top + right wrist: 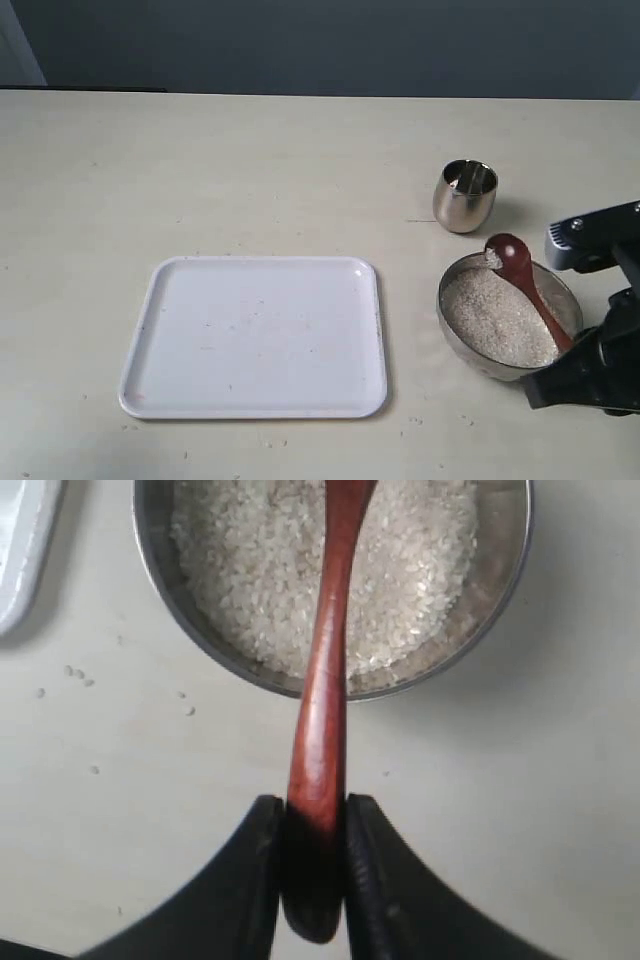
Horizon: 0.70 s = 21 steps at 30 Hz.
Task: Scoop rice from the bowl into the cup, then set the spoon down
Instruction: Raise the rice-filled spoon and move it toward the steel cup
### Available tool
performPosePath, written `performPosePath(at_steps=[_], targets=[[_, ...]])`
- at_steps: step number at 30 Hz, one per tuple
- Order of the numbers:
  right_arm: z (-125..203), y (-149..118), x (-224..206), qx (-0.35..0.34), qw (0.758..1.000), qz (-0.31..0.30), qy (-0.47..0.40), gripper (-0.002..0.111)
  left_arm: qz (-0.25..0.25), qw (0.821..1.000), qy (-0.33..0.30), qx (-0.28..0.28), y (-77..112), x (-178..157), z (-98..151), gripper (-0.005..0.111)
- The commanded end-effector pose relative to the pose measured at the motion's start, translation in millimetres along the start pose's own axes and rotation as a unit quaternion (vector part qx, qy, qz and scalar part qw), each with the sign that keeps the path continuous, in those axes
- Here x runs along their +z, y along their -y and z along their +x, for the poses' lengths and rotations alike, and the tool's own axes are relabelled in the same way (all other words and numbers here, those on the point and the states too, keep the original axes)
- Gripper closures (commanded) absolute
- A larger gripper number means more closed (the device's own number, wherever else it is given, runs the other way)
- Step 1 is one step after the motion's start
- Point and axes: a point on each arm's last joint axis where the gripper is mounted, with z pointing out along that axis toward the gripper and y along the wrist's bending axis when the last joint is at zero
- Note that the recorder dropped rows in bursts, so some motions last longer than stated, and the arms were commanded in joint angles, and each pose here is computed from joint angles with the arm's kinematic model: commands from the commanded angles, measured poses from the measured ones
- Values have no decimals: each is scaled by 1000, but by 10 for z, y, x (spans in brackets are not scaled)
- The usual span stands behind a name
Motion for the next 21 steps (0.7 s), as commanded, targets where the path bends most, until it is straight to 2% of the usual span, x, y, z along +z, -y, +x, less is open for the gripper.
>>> performPosePath(at_steps=[1,8,14,21], targets=[[69,23,-107,19,1000,-16,15,109,5,1000,9,3,8,-5,-21,106],[131,49,-213,28,999,-30,36,109,5,1000,9,3,8,-5,-21,106],[45,22,-221,25,995,-44,81,109,5,1000,9,3,8,-5,-21,106],[15,58,-224,29,994,-25,98,109,5,1000,9,3,8,-5,-21,106]])
